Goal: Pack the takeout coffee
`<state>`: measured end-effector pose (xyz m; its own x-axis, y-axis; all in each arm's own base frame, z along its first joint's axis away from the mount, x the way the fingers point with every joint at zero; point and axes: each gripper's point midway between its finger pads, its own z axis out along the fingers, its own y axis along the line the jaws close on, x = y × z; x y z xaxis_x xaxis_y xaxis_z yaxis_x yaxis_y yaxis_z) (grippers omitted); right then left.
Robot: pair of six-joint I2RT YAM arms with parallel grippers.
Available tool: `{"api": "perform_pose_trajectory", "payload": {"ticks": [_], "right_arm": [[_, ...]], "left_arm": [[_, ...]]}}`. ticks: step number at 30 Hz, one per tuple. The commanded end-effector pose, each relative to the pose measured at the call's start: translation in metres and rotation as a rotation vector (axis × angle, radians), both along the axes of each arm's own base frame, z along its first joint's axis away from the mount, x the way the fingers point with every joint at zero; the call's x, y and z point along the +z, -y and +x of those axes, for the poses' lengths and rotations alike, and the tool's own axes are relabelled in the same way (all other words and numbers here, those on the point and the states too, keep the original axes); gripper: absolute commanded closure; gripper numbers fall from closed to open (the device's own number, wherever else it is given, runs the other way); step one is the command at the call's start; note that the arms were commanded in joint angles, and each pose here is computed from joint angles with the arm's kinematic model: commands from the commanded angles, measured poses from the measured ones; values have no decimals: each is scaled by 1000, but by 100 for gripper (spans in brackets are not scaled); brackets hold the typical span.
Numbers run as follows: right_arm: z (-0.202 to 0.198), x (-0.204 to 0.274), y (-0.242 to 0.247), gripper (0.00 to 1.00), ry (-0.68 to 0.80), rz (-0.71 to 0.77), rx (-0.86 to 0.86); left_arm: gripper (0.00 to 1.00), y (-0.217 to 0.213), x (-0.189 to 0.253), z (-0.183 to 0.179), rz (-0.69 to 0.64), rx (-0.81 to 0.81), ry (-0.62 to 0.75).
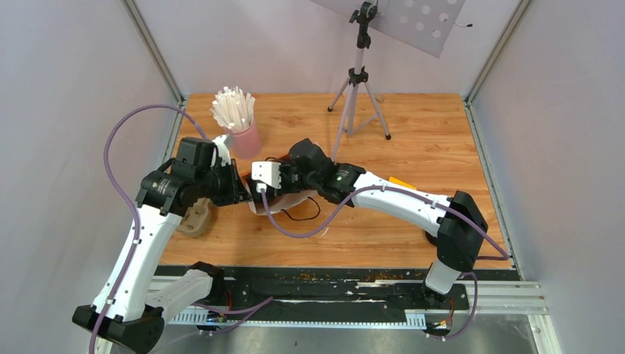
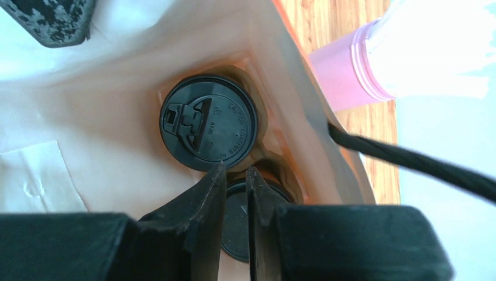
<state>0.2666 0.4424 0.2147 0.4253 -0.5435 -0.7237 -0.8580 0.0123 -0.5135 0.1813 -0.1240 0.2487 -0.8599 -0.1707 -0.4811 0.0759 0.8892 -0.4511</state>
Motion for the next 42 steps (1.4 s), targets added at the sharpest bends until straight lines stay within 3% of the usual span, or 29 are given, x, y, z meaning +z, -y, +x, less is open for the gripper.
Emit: {"api": "perform_pose_trajectory", "payload": {"ticks": [1,17,26,31,35,42], "right_arm": [[3,50,18,80,21,72,-60],[22,110,43,80,-32,234,-127],[39,153,66,79,-95,409,-189],[45,157,76,68,-131,452,-226],[52,161,83,66,-132,472,-276],[70,159,102,60,-112,474,-410]], "left_arm": [[100,10,22,8,-82,26,36],[100,14,28,11,-193,175,-33],[100,15,30,13,-275,277,-50],[100,10,25,11,-277,330,-58],[100,6,22,11,-270,356,-56],[90,1,22,11,-235,359,-44]]}}
